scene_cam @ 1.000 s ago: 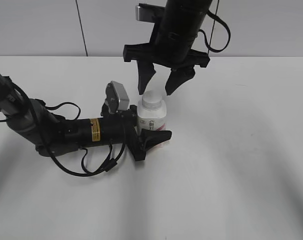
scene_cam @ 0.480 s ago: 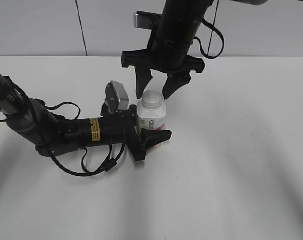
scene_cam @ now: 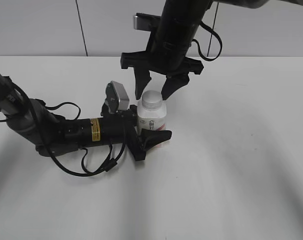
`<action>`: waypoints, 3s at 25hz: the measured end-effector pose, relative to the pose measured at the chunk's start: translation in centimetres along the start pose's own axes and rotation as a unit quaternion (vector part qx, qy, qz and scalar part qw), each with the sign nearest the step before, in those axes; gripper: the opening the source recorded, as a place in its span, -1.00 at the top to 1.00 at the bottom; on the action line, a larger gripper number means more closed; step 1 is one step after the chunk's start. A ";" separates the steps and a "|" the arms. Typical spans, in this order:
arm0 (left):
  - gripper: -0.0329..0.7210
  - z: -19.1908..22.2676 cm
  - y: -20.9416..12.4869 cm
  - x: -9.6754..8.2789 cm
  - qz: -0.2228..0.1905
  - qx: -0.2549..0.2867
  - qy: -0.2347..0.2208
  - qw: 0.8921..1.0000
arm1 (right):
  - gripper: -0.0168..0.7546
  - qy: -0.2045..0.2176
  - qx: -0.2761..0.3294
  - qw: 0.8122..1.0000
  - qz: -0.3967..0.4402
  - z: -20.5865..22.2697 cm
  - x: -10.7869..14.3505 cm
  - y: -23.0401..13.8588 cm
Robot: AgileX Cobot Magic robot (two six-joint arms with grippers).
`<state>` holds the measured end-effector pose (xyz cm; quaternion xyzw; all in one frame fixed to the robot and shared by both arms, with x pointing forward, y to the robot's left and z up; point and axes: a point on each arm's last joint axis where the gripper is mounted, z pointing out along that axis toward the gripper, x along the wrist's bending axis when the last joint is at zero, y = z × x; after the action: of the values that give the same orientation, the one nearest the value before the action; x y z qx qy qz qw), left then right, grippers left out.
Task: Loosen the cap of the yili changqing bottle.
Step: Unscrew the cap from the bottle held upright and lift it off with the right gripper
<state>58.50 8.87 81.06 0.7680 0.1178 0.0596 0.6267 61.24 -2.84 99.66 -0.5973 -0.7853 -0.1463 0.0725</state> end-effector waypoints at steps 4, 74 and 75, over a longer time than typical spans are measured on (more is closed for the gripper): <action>-0.28 0.0 0.0 0.0 0.000 0.000 0.000 1.000 | -0.32 0.001 0.002 1.000 0.001 0.1 0.0 0.0; -0.27 0.0 0.0 0.0 0.001 0.000 0.000 1.000 | -0.06 0.010 0.016 0.787 -0.617 0.6 -0.2 -0.1; -0.27 0.0 0.0 0.0 0.001 0.000 0.000 1.000 | -0.06 0.010 0.016 0.787 -0.617 0.6 -0.2 -0.1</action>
<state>58.50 8.87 81.07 0.7681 0.1170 0.0607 0.6266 61.26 -2.89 99.05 0.0171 -0.9879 -0.1531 -0.0163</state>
